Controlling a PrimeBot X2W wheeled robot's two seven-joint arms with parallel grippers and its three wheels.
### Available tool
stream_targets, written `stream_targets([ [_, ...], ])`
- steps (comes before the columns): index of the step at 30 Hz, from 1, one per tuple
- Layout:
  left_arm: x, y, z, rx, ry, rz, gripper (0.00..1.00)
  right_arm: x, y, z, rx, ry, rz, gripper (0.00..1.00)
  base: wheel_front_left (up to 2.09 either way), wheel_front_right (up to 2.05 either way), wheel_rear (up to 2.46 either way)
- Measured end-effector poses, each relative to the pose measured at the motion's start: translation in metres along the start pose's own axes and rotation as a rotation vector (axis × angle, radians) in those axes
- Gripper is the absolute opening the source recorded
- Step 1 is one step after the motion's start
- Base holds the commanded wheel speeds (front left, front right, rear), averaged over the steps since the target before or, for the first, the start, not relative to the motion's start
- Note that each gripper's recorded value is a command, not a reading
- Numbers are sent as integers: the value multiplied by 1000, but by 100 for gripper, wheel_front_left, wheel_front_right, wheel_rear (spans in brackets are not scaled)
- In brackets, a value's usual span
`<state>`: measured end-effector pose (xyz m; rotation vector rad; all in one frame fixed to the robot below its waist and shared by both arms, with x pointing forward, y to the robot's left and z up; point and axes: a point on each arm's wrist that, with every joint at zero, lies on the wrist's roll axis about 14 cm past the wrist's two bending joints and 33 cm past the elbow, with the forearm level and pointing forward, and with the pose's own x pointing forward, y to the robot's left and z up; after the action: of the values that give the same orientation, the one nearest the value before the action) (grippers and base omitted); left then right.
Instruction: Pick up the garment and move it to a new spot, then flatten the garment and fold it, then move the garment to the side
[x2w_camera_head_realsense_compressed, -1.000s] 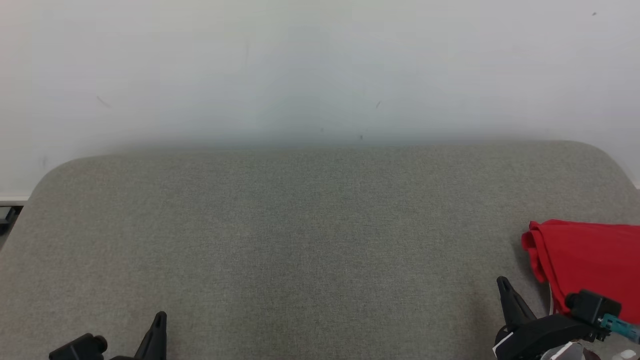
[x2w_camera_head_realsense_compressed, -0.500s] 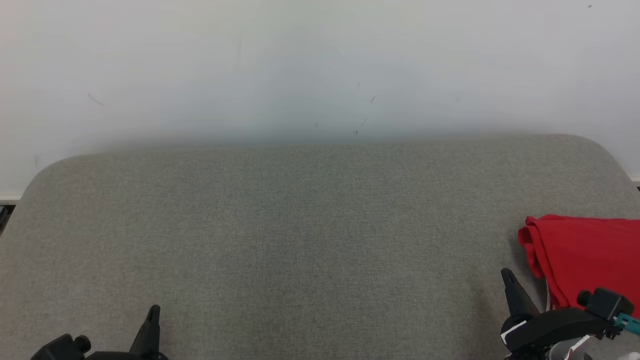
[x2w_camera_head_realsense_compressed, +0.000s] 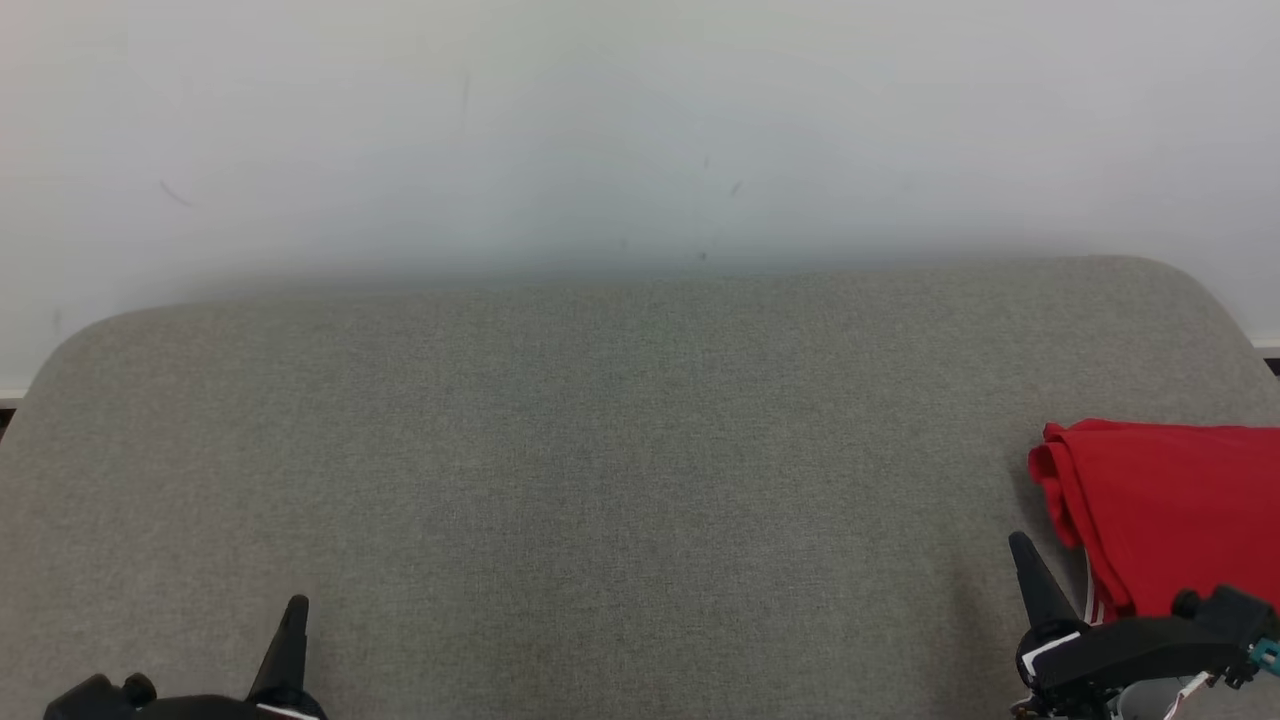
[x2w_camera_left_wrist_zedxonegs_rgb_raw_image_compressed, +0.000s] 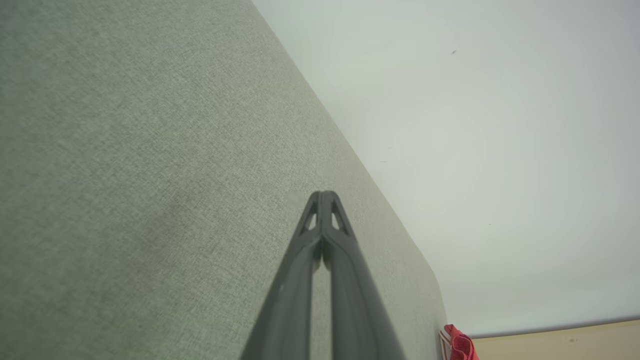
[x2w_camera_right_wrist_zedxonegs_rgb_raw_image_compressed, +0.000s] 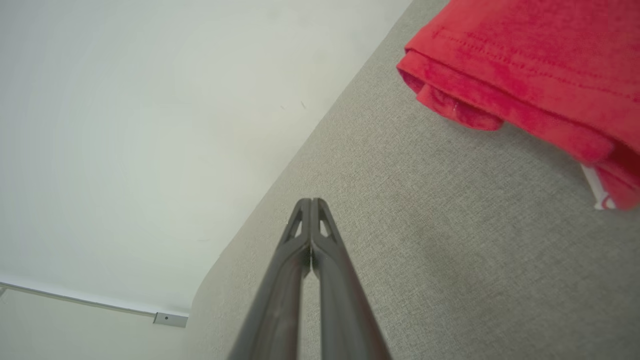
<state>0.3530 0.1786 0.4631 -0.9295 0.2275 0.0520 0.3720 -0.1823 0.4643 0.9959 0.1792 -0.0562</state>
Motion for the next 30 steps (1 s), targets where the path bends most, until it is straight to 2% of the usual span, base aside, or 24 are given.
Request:
stream_targets([
  [30,13,-4,12,-433,-35,-64,0,2,-1,16,403,-46,32,0,0,0,0],
])
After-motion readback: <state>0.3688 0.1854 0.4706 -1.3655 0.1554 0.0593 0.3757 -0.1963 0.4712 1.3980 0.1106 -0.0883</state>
